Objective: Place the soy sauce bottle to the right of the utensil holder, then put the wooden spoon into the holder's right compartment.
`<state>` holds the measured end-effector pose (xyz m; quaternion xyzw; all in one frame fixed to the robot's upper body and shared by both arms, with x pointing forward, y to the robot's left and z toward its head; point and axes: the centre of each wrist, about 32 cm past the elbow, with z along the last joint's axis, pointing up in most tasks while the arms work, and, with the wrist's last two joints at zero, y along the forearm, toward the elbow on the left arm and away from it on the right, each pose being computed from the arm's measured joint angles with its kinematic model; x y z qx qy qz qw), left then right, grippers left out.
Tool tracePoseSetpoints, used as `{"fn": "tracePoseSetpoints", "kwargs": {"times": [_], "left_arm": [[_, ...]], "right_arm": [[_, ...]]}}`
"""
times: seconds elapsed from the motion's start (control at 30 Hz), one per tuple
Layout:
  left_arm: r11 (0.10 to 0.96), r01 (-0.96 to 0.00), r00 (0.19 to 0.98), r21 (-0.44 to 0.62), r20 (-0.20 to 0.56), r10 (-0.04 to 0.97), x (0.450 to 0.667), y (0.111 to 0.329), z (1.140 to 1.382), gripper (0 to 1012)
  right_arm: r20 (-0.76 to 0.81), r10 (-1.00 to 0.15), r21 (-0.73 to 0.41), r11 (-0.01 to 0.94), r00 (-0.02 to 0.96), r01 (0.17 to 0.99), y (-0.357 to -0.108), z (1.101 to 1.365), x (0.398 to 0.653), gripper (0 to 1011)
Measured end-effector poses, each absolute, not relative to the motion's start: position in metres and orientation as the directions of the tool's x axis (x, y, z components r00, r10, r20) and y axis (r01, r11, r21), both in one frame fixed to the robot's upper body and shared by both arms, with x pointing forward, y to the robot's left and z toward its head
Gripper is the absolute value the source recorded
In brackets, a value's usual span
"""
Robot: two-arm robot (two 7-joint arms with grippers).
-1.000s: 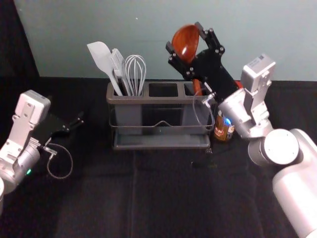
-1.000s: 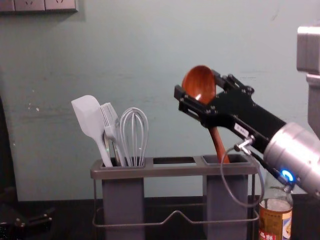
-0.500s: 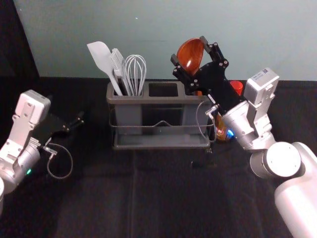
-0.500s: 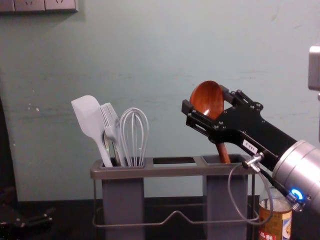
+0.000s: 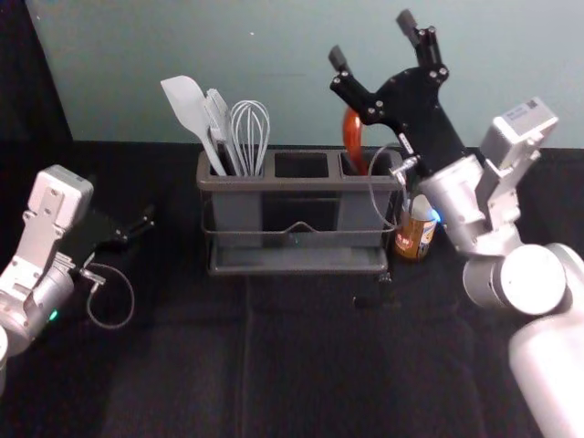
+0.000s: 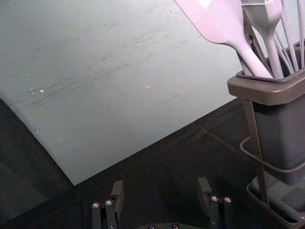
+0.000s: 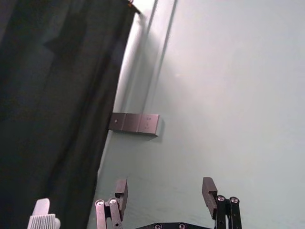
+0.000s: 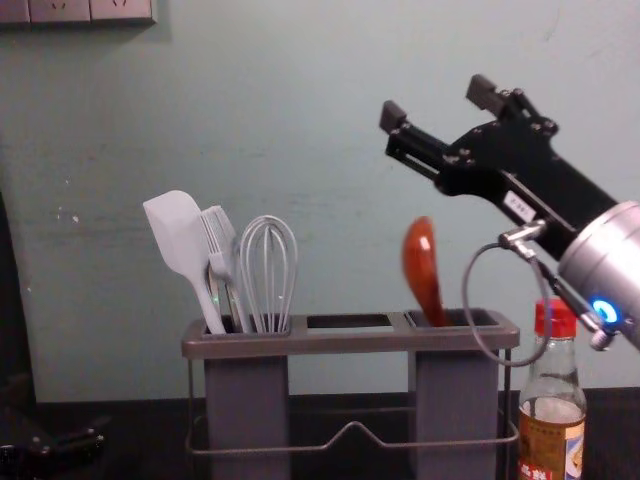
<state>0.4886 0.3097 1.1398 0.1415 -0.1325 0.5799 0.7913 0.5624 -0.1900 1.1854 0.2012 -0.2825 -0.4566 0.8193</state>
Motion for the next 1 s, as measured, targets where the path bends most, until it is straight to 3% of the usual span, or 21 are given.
{"fn": "tracePoseSetpoints", "kwargs": {"times": [0.3, 0.37, 0.6, 0.77, 1.0], "left_arm": [[0.287, -0.955, 0.292, 0.070, 0.374, 0.880, 0.489, 0.310, 1.140, 1005], [0.287, -0.955, 0.292, 0.070, 0.374, 0.880, 0.489, 0.310, 1.140, 1005], [0.287, -0.955, 0.292, 0.070, 0.374, 0.880, 0.489, 0.310, 1.140, 1005], [0.287, -0.955, 0.292, 0.070, 0.374, 0.880, 0.489, 0.310, 1.140, 1005], [0.287, -0.955, 0.292, 0.070, 0.374, 0.880, 0.489, 0.310, 1.140, 1005]], "right_arm": [[0.225, -0.905, 0.553, 0.424, 0.361, 0.718, -0.201, 1.179, 0.499, 1002], [0.207, -0.923, 0.525, 0.385, 0.325, 0.759, -0.209, 1.178, 0.474, 1002], [0.199, -0.955, 0.432, 0.288, 0.222, 0.854, -0.235, 1.172, 0.434, 1002], [0.243, -0.963, 0.370, 0.207, 0.121, 0.906, -0.258, 1.167, 0.425, 1002], [0.342, -0.938, 0.277, 0.158, 0.056, 0.948, -0.290, 1.157, 0.433, 1002]]}}
